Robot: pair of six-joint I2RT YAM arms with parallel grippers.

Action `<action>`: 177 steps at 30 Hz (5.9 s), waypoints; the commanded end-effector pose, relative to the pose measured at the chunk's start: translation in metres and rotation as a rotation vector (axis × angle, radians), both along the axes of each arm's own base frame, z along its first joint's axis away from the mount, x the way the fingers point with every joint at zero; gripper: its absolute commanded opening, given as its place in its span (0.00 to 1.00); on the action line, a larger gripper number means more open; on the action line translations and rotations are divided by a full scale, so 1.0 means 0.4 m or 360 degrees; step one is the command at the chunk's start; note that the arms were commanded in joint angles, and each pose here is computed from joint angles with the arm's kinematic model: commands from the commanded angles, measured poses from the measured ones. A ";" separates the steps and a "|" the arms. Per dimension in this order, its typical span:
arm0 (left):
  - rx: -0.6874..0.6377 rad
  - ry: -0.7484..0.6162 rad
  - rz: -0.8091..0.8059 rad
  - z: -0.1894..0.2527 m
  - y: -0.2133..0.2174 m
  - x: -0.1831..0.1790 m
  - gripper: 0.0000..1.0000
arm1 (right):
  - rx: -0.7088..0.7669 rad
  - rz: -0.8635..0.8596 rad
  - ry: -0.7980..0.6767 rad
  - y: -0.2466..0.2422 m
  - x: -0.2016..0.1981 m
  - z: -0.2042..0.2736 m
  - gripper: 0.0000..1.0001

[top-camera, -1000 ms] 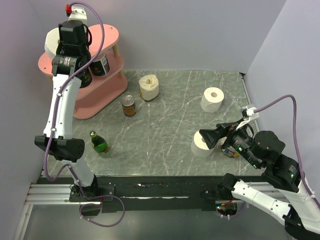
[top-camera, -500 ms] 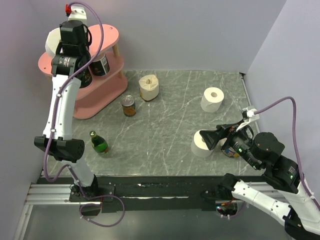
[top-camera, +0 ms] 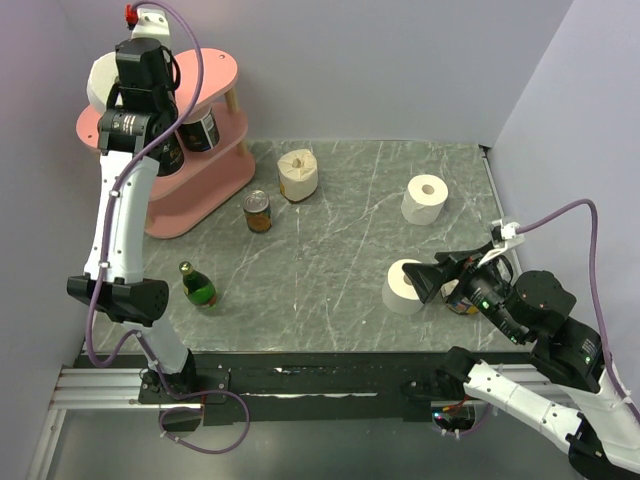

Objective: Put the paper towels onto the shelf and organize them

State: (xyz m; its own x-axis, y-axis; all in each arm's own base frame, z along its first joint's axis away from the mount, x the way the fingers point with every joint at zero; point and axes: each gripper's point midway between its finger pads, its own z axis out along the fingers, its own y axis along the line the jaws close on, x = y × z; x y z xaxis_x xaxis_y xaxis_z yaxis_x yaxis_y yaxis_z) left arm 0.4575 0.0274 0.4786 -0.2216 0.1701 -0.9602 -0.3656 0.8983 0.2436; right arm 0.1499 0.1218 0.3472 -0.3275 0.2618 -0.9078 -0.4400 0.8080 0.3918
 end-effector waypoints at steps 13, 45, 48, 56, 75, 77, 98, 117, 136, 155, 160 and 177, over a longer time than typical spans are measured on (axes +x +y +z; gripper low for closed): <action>-0.0147 -0.0277 -0.0041 0.152 -0.004 -0.103 0.46 | 0.0061 0.0015 -0.0053 0.008 0.001 0.016 1.00; -0.0056 -0.0216 0.0050 0.120 0.015 -0.074 0.61 | 0.0089 0.0011 -0.0066 0.003 -0.003 0.015 0.99; -0.0032 -0.0205 0.0077 0.119 0.023 -0.070 0.61 | 0.0089 0.0008 -0.0063 0.000 -0.005 0.012 1.00; -0.0049 -0.0268 -0.0062 0.152 -0.046 -0.116 0.64 | 0.0082 -0.0011 -0.0063 -0.006 -0.003 0.008 1.00; -0.0070 0.0069 -0.0036 -0.063 -0.099 -0.118 0.54 | 0.0146 0.0032 -0.0070 0.000 -0.018 -0.002 0.99; -0.0085 0.0033 -0.0046 -0.051 -0.096 -0.109 0.54 | 0.0117 0.0031 -0.0066 -0.001 -0.016 -0.004 1.00; 0.0008 0.0070 0.0224 -0.087 0.028 -0.019 0.54 | 0.0084 -0.0002 -0.0106 0.003 0.006 -0.016 0.99; -0.0297 -0.0024 -0.0339 -0.054 -0.158 -0.062 0.70 | -0.0096 -0.0072 0.0068 0.038 0.061 -0.095 1.00; -0.0577 0.0525 -0.1753 -0.383 -0.999 -0.392 0.95 | 0.0007 -0.0214 -0.0149 -0.102 -0.005 0.086 1.00; -0.0634 0.1025 -0.1970 -0.737 -1.349 -0.480 0.88 | 0.0087 -0.0278 -0.0248 -0.165 -0.039 0.122 1.00; -0.0610 0.1071 -0.1987 -0.780 -1.370 -0.478 0.87 | 0.0100 -0.0281 -0.0261 -0.165 -0.038 0.120 0.99; -0.0504 0.1206 -0.1906 -0.883 -1.354 -0.484 0.76 | 0.0073 -0.0284 -0.0235 -0.152 -0.025 0.092 1.00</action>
